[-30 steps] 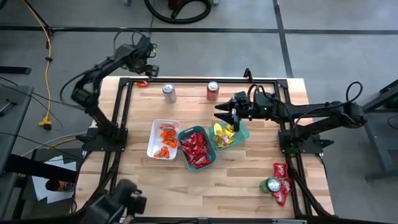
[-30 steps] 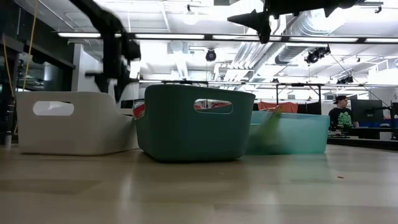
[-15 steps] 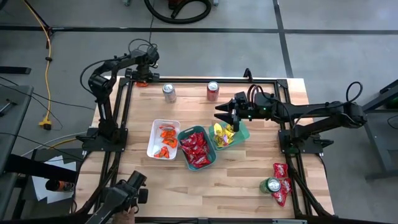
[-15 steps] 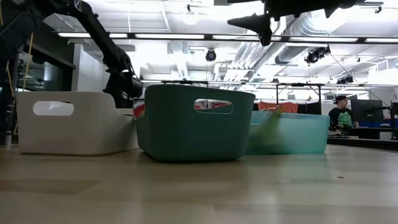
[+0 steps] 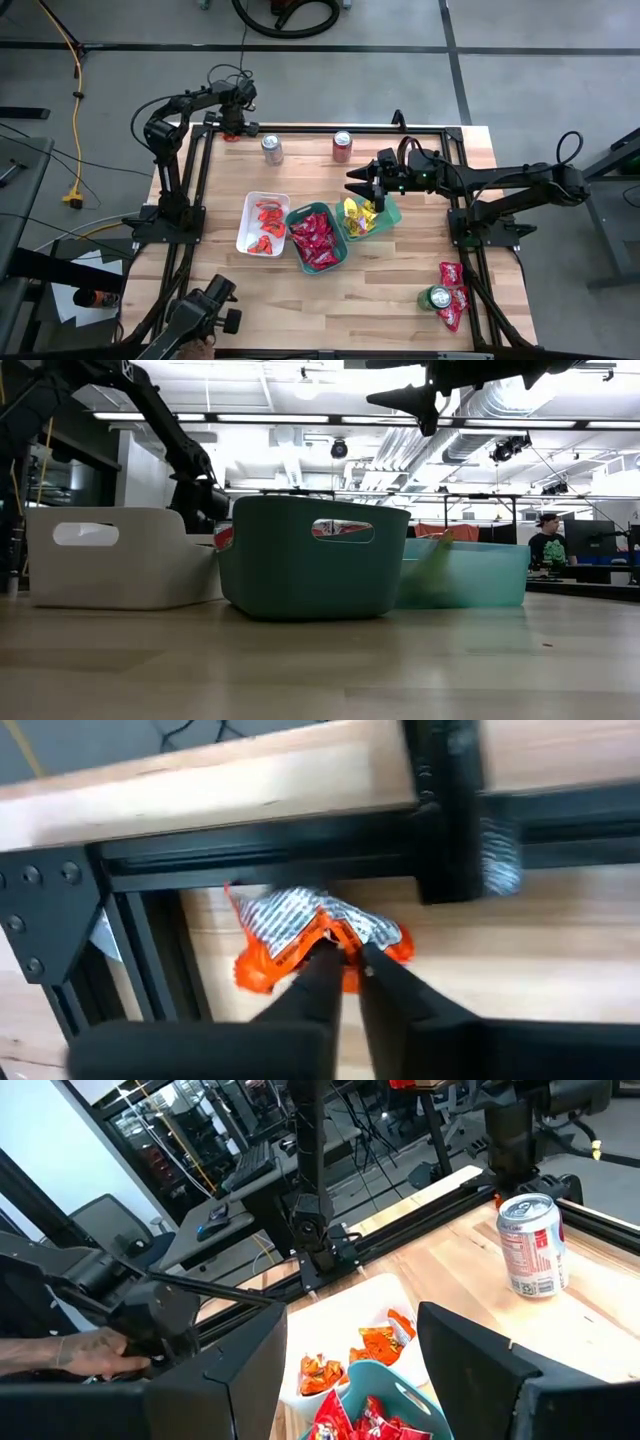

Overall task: Sort candy
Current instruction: Put the orange chocolate into the white bin

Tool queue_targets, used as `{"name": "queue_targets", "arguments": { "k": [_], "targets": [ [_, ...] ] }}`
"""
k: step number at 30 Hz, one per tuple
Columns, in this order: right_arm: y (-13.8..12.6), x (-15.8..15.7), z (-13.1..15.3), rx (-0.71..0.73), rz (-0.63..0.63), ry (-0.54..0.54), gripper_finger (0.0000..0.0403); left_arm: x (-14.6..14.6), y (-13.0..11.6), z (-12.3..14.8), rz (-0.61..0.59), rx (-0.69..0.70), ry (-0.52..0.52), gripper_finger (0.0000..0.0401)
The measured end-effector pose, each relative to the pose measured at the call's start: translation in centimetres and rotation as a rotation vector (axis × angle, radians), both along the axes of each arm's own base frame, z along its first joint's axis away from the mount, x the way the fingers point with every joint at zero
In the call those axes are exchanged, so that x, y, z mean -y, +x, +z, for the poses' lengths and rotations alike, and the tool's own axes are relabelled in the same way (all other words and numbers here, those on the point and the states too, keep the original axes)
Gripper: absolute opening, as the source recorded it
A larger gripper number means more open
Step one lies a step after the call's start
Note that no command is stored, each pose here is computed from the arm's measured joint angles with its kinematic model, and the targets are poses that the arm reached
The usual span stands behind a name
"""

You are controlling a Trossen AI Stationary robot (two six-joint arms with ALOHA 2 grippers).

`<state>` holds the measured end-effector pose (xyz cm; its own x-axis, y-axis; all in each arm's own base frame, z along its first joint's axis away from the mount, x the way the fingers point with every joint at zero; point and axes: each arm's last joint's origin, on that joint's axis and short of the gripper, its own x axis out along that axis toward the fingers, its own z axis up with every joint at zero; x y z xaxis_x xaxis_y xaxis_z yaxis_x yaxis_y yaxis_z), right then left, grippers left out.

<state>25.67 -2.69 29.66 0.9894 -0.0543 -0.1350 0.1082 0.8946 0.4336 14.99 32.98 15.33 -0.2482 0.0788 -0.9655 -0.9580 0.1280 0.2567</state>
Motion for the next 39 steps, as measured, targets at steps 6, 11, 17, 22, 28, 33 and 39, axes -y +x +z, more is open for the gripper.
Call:
{"name": "queue_targets", "arguments": {
  "k": [6,11,17,22,28,33,39],
  "targets": [
    [0.0,0.0,0.0,-0.001,0.002,-0.014,0.022,0.8,-0.2,4.7,-0.052,0.101,0.119,0.0005],
    [0.0,0.0,0.0,-0.003,0.008,-0.062,0.022,3.7,1.1,11.4,-0.154,0.319,0.304,0.0001],
    [0.0,0.0,0.0,-0.005,0.014,-0.105,0.022,11.9,4.2,17.4,-0.428,0.657,0.474,0.0],
    [0.0,0.0,0.1,0.01,0.012,-0.096,0.022,20.7,4.9,18.3,-0.607,0.914,0.53,0.0],
    [0.1,-0.3,0.3,0.03,0.059,-0.178,0.022,28.8,4.1,16.2,-0.793,1.386,0.601,0.0],
    [0.2,-1.3,1.3,0.141,0.14,-0.186,0.022,32.5,3.4,13.9,-0.813,1.598,0.597,0.0],
    [0.3,-3.4,1.5,0.161,0.123,-0.139,0.022,34.3,3.3,13.4,-0.948,1.597,0.613,0.0]
  ]
}}
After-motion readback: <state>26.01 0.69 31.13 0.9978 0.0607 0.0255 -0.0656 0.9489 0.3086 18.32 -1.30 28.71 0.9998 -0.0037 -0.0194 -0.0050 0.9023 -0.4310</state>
